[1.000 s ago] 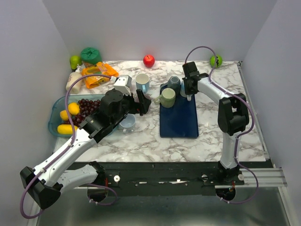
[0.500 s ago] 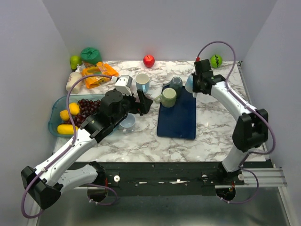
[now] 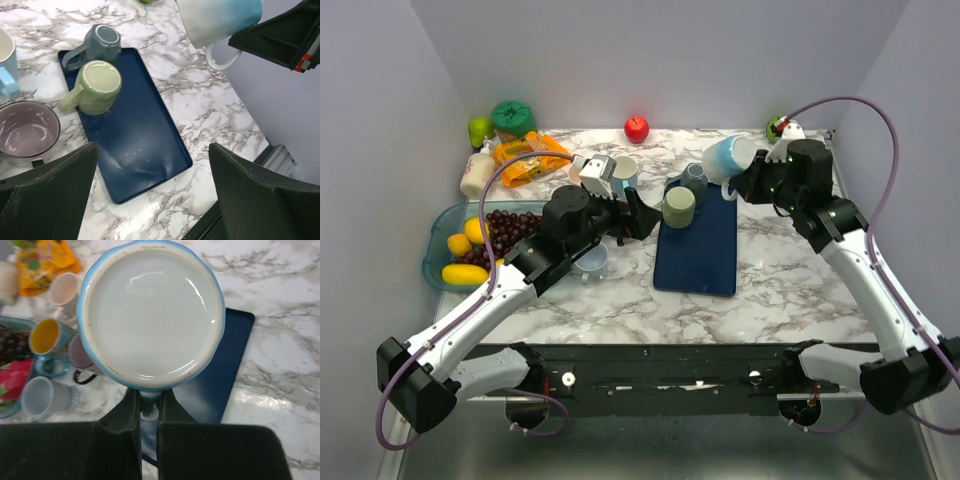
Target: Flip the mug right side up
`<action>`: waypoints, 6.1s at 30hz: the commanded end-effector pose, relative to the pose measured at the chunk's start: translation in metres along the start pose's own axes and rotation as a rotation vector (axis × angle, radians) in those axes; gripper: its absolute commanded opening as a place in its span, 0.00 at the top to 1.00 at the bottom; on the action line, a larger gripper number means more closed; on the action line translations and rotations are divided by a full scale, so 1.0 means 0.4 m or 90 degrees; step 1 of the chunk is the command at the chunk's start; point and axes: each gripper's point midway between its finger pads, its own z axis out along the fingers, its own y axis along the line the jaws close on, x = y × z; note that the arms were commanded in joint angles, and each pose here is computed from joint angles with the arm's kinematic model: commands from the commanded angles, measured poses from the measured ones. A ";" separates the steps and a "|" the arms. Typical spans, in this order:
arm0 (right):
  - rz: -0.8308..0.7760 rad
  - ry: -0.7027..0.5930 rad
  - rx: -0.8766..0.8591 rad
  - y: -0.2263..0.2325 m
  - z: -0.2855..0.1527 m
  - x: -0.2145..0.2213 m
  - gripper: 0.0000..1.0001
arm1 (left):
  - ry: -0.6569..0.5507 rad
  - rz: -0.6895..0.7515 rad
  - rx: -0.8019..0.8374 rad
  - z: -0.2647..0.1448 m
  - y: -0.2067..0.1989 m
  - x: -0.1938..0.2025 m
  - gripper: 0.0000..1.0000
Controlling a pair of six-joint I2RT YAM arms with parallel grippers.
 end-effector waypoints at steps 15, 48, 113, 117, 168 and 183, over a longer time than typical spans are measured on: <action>0.030 -0.298 -0.455 0.328 -0.361 -0.277 0.99 | -0.161 -0.064 0.407 -0.045 -0.320 -0.219 0.01; 0.012 -0.355 -0.594 0.395 -0.420 -0.291 0.99 | -0.190 -0.129 0.599 0.000 -0.485 -0.361 0.60; 0.207 0.013 -0.069 0.069 -0.030 0.088 0.15 | 0.145 0.094 -0.270 0.072 0.243 0.291 1.00; 0.210 0.033 -0.070 0.068 -0.020 0.113 0.15 | 0.136 0.092 -0.249 0.077 0.242 0.310 1.00; 0.458 0.182 0.498 0.093 0.393 0.373 0.07 | 0.052 0.137 -0.080 -0.020 0.028 0.090 0.03; 0.475 0.213 0.588 0.064 0.426 0.467 0.07 | 0.005 0.132 -0.086 -0.126 0.037 0.048 0.01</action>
